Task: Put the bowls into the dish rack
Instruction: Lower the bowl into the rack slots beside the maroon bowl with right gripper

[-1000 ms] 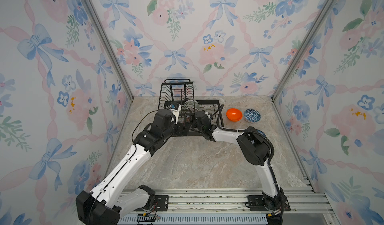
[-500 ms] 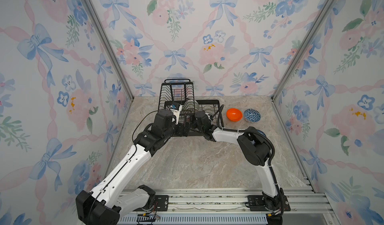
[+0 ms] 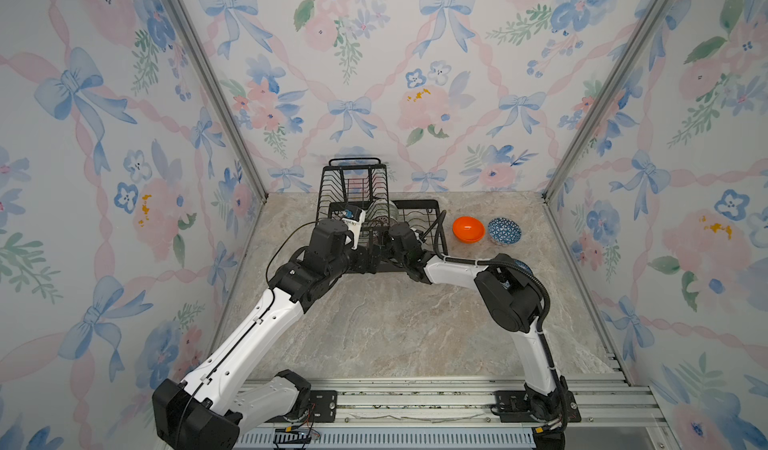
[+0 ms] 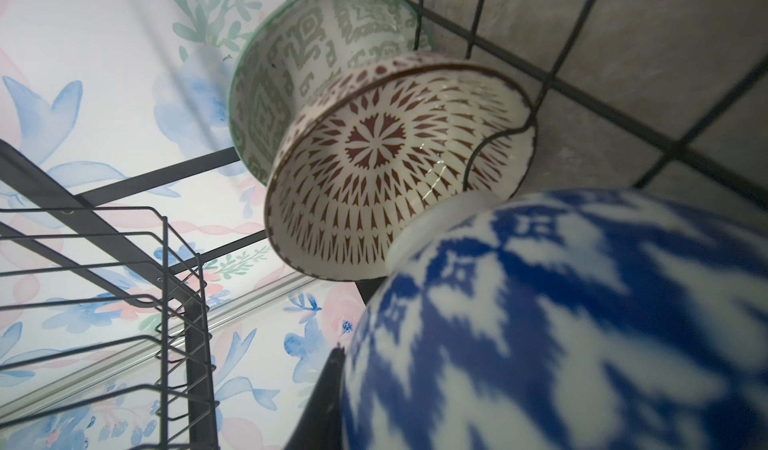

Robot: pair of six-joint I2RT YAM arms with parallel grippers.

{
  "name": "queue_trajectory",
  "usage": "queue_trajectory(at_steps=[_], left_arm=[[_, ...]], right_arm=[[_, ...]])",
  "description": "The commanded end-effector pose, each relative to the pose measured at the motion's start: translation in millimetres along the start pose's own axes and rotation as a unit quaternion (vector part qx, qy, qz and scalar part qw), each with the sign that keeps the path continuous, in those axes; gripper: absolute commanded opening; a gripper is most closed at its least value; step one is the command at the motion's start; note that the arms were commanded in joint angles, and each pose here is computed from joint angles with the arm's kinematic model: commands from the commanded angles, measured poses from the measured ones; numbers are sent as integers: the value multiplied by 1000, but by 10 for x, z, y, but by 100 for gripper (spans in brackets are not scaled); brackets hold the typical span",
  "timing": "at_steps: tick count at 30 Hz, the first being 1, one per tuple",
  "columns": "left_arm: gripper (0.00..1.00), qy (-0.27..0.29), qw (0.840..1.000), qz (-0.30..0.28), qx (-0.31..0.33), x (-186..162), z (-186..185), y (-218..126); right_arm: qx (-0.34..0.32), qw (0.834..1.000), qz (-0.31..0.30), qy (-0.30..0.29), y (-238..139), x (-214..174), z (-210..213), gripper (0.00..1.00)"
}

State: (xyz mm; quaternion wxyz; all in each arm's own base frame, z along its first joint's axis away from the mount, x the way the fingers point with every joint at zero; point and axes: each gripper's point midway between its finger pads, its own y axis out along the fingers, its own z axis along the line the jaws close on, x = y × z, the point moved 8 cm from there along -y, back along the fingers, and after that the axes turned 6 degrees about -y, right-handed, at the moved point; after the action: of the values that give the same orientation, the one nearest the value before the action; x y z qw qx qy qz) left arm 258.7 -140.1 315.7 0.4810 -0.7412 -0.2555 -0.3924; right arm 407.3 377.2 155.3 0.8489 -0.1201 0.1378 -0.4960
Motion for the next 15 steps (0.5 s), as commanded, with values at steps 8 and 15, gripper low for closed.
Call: queue_trajectory(at_steps=[8, 15], left_arm=[[98, 12, 1000, 1, 7, 5, -1, 21], [98, 12, 1000, 0, 9, 10, 2, 29]], right_arm=[[-22, 1000, 12, -11, -97, -20, 7, 25], [-23, 1000, 13, -14, -100, 23, 41, 30]])
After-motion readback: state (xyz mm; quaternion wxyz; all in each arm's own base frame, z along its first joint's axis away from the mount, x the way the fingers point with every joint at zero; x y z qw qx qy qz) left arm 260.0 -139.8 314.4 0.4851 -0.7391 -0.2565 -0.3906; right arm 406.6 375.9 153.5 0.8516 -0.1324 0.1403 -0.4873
